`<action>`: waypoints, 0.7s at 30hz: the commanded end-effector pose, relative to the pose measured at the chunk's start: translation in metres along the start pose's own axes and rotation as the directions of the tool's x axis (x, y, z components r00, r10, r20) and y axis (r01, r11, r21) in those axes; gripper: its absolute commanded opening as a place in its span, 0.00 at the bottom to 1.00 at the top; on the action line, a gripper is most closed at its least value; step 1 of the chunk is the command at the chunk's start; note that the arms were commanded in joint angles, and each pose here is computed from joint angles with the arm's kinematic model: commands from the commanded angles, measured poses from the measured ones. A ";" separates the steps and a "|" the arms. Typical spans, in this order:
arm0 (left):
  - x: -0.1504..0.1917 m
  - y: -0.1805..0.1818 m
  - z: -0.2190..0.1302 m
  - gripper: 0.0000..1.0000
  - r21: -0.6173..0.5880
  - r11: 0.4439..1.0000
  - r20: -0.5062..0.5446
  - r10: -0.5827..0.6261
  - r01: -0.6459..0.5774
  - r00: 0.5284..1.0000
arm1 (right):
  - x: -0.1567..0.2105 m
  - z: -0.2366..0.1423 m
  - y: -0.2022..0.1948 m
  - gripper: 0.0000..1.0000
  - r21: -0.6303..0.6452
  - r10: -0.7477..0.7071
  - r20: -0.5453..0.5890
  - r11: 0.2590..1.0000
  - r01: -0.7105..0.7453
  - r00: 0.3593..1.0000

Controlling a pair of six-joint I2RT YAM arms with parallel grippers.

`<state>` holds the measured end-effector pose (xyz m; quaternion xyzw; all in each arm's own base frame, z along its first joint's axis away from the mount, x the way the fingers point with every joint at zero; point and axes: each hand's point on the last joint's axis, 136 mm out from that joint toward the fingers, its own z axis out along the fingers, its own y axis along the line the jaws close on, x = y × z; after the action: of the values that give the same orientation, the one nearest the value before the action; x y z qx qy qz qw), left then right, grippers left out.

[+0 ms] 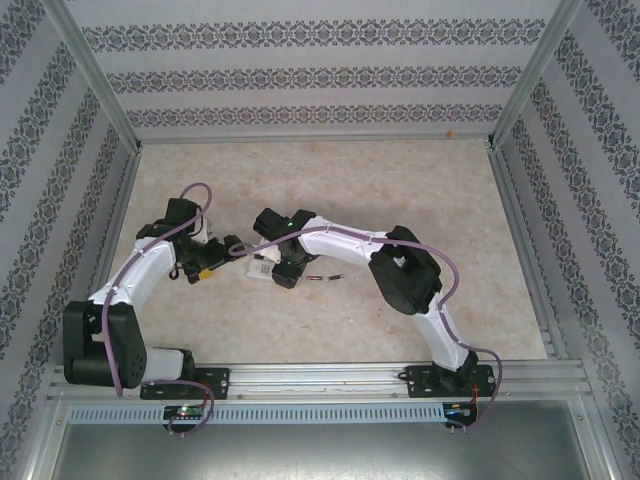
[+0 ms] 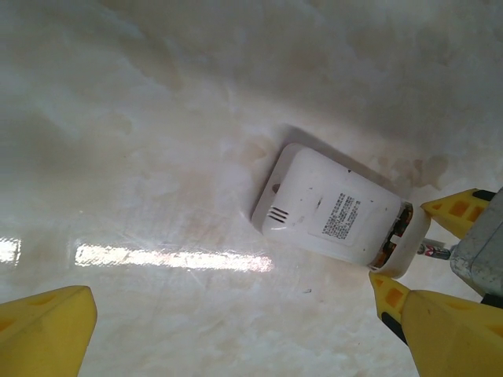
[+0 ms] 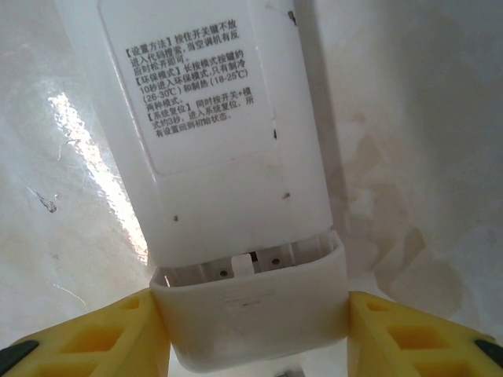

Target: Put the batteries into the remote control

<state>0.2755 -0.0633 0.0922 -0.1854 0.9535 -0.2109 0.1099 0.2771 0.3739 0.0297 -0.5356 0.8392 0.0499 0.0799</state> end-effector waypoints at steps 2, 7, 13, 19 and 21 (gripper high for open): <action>0.001 0.004 -0.011 1.00 -0.036 0.999 0.028 0.026 -0.025 0.999 | 0.006 0.020 0.008 0.54 -0.040 0.005 -0.032 0.999 -0.006 0.999; 0.001 0.005 -0.011 1.00 -0.042 0.999 0.028 0.024 -0.022 0.999 | 0.004 0.017 0.007 0.59 -0.035 0.007 -0.024 0.999 -0.008 1.000; 0.003 0.005 -0.009 1.00 -0.032 0.999 0.023 0.016 -0.015 1.000 | -0.008 -0.004 0.002 0.63 -0.025 0.042 0.034 0.999 -0.041 0.999; 0.004 0.005 -0.008 1.00 -0.030 0.999 0.020 0.013 -0.012 1.000 | -0.015 -0.030 -0.003 0.65 -0.050 0.129 0.108 0.991 -0.124 0.986; 0.005 0.005 -0.007 1.00 -0.025 1.000 0.016 0.009 -0.009 1.000 | -0.016 -0.038 -0.004 0.66 -0.071 0.183 0.135 0.982 -0.175 0.974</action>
<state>0.2757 -0.0586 0.0987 -0.1840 0.9539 -0.1998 0.1276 0.2821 0.3760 0.0379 -0.4945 0.8609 0.0782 0.0908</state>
